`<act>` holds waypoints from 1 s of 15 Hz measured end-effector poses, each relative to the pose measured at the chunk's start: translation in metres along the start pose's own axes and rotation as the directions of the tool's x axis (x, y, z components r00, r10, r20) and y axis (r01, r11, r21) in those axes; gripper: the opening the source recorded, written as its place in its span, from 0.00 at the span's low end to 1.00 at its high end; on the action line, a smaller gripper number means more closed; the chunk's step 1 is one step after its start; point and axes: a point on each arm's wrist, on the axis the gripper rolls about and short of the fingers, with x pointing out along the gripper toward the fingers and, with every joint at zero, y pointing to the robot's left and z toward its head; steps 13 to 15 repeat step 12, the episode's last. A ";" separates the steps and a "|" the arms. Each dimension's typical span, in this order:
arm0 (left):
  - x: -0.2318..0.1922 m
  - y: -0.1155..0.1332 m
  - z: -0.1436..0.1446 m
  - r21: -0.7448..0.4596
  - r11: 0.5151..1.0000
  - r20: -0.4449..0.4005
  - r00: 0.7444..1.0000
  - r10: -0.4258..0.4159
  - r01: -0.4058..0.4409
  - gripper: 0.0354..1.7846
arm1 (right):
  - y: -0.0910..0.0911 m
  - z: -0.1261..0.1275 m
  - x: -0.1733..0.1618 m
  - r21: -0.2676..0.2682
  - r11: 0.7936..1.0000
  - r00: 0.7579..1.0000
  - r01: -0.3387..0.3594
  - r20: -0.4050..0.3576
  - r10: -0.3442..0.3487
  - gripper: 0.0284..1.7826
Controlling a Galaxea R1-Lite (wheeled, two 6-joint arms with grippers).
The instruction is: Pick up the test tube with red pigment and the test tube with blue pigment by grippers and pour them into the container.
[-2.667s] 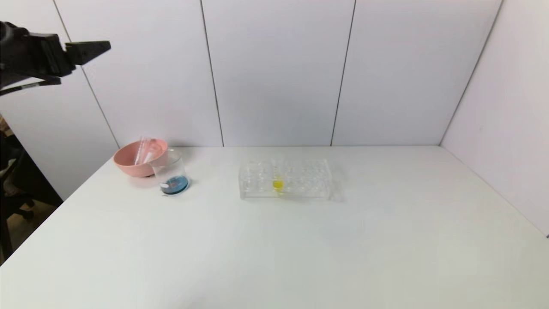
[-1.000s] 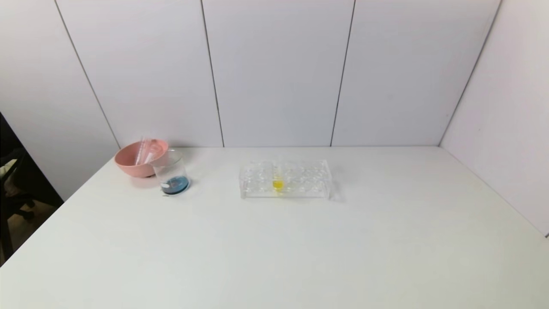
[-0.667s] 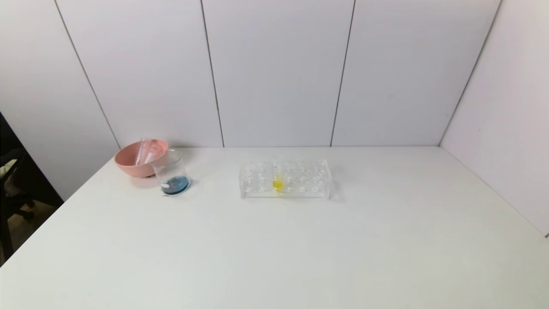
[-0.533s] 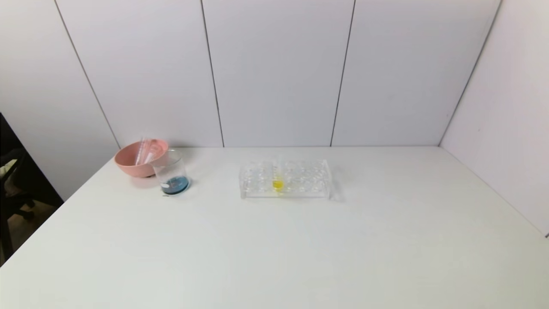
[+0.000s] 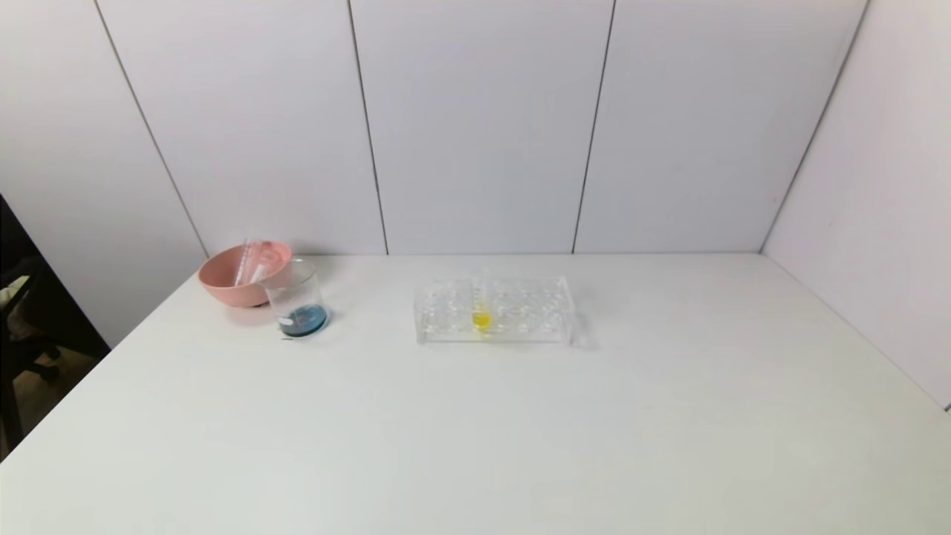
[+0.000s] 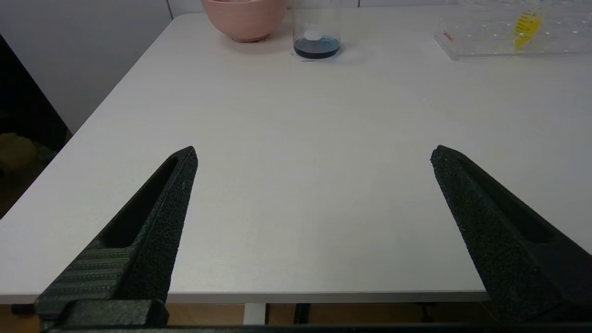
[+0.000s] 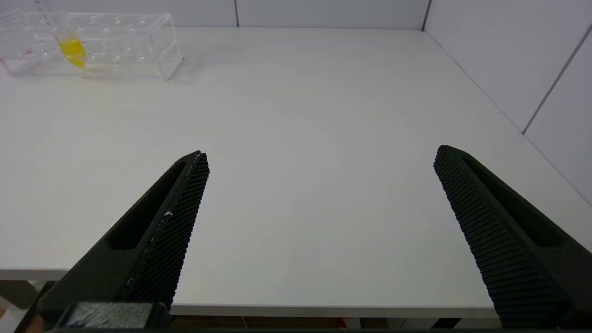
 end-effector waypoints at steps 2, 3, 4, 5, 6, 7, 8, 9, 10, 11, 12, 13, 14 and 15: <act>0.000 0.000 0.000 0.000 1.000 0.000 1.000 0.000 0.000 0.99 | 0.000 0.000 0.000 0.000 1.000 1.000 0.000 0.000 0.000 1.00; 0.000 0.000 0.000 0.000 1.000 0.000 1.000 0.000 0.000 0.99 | 0.000 0.000 0.000 0.000 1.000 1.000 0.000 0.000 0.000 1.00; 0.000 0.000 0.000 0.000 1.000 0.000 1.000 0.000 0.000 0.99 | 0.000 0.000 0.000 0.000 1.000 1.000 0.000 0.000 0.000 1.00; 0.000 0.000 0.001 0.000 1.000 0.012 1.000 0.000 0.000 0.99 | 0.000 0.000 0.000 0.000 1.000 1.000 0.000 0.000 0.000 1.00; 0.000 0.000 0.000 0.000 1.000 0.001 1.000 0.000 0.000 0.99 | 0.000 0.000 0.000 -0.002 1.000 1.000 0.000 0.000 0.000 1.00; 0.000 0.000 0.000 0.000 1.000 0.000 1.000 0.000 0.000 0.99 | 0.000 0.000 0.000 -0.003 1.000 1.000 0.000 0.000 0.000 1.00; 0.000 0.000 0.000 0.000 1.000 0.000 1.000 0.000 0.000 0.99 | 0.000 0.000 0.000 -0.001 1.000 1.000 0.000 0.000 0.000 1.00; 0.000 0.000 0.000 0.000 1.000 0.000 1.000 0.000 0.000 0.99 | 0.000 0.000 0.000 -0.001 1.000 1.000 0.000 0.000 0.000 1.00; 0.000 0.000 0.000 0.000 1.000 -0.001 1.000 -0.001 0.001 0.99 | 0.000 0.000 0.000 0.000 1.000 1.000 0.000 0.000 0.000 1.00; 0.000 0.000 0.000 0.000 1.000 -0.001 1.000 0.000 0.000 0.99 | 0.000 0.000 0.000 0.000 1.000 1.000 0.000 0.000 0.000 1.00; 0.000 0.000 0.000 0.000 1.000 -0.001 1.000 0.000 0.000 0.99 | 0.000 0.000 0.000 0.001 1.000 1.000 0.000 0.000 0.000 1.00; 0.000 0.000 0.000 0.000 1.000 -0.001 1.000 0.000 0.000 0.99 | 0.000 0.000 0.000 0.001 1.000 1.000 0.000 0.000 0.000 1.00; 0.000 0.000 0.000 0.000 1.000 -0.001 1.000 0.000 0.000 0.99 | 0.000 0.000 0.000 0.001 1.000 1.000 0.000 0.000 0.000 1.00; 0.000 0.000 0.000 0.000 1.000 -0.001 1.000 0.000 0.000 0.99 | 0.000 0.000 0.000 0.001 1.000 1.000 0.000 0.000 0.000 1.00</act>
